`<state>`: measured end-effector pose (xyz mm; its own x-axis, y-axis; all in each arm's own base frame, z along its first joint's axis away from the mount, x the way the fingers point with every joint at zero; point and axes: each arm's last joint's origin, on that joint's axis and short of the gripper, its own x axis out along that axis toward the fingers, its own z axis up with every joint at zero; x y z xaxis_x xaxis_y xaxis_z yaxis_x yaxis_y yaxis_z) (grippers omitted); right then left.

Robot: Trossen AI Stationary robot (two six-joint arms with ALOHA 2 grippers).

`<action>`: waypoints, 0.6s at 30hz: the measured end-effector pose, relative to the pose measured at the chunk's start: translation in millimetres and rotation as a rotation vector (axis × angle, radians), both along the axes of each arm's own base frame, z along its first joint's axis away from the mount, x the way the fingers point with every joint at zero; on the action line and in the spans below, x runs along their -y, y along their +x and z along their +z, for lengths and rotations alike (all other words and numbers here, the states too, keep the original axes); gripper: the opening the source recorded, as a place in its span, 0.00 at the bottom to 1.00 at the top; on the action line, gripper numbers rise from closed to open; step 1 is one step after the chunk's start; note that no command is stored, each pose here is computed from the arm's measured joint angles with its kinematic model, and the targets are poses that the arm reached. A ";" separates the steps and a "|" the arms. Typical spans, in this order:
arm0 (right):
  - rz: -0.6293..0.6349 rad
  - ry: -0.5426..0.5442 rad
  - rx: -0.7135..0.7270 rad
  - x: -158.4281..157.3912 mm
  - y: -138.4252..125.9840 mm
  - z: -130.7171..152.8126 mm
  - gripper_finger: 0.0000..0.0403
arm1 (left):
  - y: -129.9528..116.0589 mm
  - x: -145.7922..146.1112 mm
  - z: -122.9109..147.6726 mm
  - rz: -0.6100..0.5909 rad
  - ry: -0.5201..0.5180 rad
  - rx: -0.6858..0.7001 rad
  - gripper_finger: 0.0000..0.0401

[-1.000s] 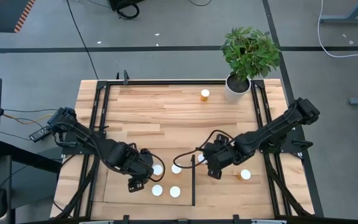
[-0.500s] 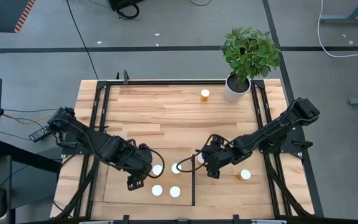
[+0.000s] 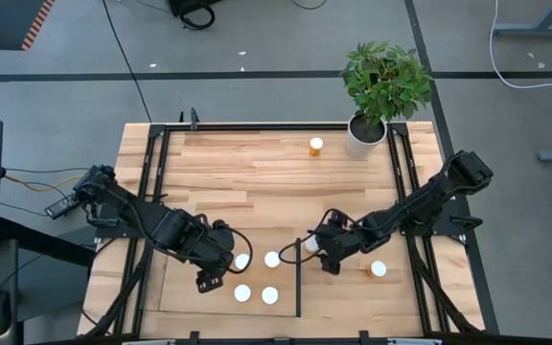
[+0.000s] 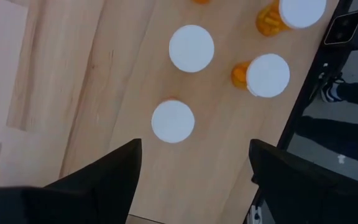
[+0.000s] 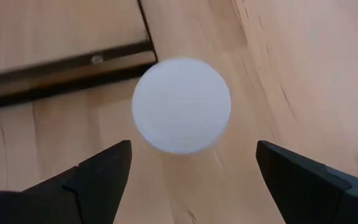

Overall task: Pick and place medicine bottles onto shelf by color
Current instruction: Align the orange pill bottle with the other orange pill bottle on the shelf

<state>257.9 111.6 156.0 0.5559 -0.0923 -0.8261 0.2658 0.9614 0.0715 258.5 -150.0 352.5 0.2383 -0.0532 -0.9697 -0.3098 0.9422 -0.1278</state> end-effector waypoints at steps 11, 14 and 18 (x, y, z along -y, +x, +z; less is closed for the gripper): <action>-0.023 -0.041 0.079 5.4 -7.1 -16.6 0.88 | -0.6 0.7 -0.2 0.013 -0.029 -0.019 0.73; -0.021 -0.012 0.149 5.3 -6.8 -19.8 0.88 | -0.9 1.3 -0.2 0.018 -0.043 -0.028 0.73; -0.032 -0.041 0.204 7.4 -8.3 -23.3 0.88 | -2.4 3.6 -0.3 0.024 -0.053 -0.033 0.73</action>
